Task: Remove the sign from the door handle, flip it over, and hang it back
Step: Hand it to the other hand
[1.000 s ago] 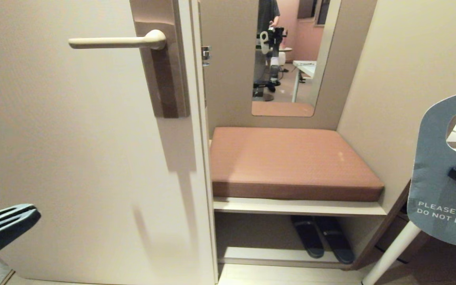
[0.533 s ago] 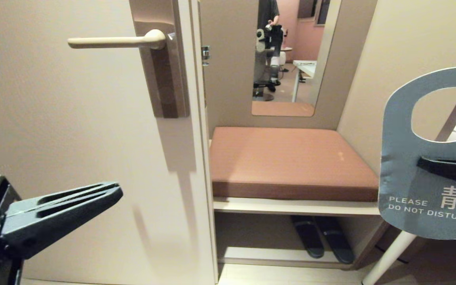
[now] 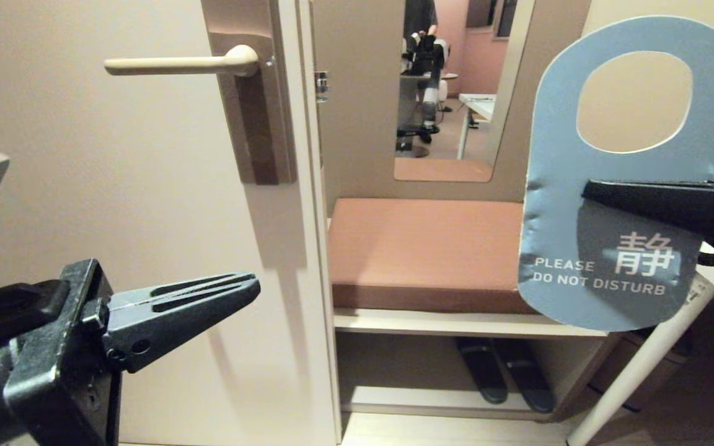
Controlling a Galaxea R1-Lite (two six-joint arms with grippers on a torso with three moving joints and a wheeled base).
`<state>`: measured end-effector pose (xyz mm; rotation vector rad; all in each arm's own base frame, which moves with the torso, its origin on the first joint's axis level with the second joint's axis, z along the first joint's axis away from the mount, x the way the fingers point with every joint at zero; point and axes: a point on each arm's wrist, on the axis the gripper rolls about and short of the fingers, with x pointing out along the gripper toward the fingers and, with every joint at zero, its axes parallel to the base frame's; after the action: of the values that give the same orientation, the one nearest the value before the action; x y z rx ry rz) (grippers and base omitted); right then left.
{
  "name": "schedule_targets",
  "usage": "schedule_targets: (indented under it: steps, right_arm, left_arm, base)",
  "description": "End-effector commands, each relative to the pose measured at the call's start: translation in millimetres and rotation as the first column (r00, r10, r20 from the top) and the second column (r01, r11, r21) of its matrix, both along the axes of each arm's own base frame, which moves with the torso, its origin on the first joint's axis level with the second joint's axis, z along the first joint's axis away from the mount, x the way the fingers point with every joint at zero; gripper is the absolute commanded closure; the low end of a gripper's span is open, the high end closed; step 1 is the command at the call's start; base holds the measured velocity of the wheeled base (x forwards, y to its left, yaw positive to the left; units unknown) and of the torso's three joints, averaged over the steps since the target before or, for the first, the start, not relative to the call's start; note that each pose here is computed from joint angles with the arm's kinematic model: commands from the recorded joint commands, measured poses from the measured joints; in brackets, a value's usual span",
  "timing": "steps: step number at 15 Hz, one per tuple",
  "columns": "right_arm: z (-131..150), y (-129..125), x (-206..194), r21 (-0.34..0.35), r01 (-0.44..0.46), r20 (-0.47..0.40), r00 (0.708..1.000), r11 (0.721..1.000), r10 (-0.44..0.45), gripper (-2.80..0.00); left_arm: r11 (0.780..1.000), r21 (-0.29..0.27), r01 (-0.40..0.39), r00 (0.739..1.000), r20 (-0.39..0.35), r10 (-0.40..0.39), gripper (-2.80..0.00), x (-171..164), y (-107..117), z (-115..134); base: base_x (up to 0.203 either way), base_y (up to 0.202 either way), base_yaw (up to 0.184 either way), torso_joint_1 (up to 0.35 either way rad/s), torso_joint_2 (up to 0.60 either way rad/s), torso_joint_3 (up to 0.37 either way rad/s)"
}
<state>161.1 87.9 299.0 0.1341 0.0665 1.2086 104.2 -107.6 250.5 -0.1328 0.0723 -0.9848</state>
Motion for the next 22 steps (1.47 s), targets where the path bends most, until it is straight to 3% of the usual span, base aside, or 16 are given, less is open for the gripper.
schedule_targets:
  steps: [1,9,10,22]
  right_arm:
    - [-8.3,7.3,11.2,-0.01,-0.016,-0.035,0.999,1.0,0.016,0.0]
    - [-13.2,31.6,9.9,0.011,-0.126,-0.054,0.991,0.992,0.126,0.0]
    - [-14.5,32.6,9.7,0.015,-0.13,-0.053,0.99,0.991,0.131,0.0]
    - [-18.8,62.9,-0.6,0.021,-0.271,-0.041,0.961,0.962,0.272,0.0]
  left_arm:
    - [1.0,0.007,0.014,1.0,-0.011,-0.014,0.0,5.3,-8.0,0.9]
    - [0.996,-0.005,0.094,0.995,-0.02,-0.095,0.0,9.8,-33.0,3.2]
    - [0.996,-0.001,0.095,0.995,-0.017,-0.095,-2.8,9.8,-33.0,2.7]
    - [0.988,-0.015,0.154,0.987,0.047,-0.153,-2.8,2.2,-40.9,5.8]
  base:
    - [0.0,0.0,0.0,0.0,0.0,0.0]
    - [0.0,0.0,0.0,0.0,0.0,0.0]
    - [0.0,0.0,0.0,0.0,0.0,0.0]
    - [0.0,0.0,0.0,0.0,0.0,0.0]
